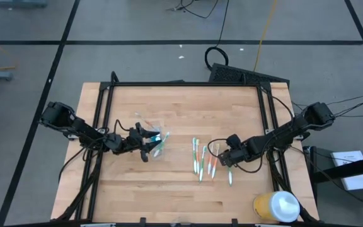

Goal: Pick & Place toothbrushing station
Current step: Put the green toothbrush in the transparent organizer

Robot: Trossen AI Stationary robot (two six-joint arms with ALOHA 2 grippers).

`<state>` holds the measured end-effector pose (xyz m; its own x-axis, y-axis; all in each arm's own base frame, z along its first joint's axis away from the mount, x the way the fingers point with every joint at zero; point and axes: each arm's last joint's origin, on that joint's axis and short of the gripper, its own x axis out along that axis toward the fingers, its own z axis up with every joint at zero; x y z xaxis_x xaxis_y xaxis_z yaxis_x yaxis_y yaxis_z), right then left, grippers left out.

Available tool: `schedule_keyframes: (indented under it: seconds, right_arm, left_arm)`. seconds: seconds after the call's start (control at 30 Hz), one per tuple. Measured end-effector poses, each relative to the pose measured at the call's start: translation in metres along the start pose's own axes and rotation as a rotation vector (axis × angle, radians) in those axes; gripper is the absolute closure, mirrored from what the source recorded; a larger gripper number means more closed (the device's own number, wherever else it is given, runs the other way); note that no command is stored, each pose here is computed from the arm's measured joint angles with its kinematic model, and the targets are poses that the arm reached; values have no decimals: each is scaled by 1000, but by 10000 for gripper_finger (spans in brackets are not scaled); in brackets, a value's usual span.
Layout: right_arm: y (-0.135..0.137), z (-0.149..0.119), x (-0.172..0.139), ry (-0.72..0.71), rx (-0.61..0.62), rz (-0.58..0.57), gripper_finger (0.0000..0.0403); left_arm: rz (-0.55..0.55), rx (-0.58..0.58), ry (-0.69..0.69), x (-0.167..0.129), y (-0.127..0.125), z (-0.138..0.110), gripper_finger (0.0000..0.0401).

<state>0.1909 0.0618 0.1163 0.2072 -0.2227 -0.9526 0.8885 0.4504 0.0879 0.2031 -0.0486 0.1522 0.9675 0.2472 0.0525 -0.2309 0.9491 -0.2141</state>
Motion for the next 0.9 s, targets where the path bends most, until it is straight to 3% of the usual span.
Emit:
schedule_keyframes:
  seconds: [0.4, 0.6, 0.9]
  right_arm:
    - [2, 1, -3, -12, -89, 37, 336]
    - [6, 6, -14, -70, -137, 139, 358]
    - [24, 20, -36, -283, -237, 377, 372]
  left_arm:
    - [-1, 0, 0, 0, 0, 0, 199]
    - [-4, 0, 1, 0, 0, 0, 199]
    - [-4, 1, 2, 0, 0, 0, 199]
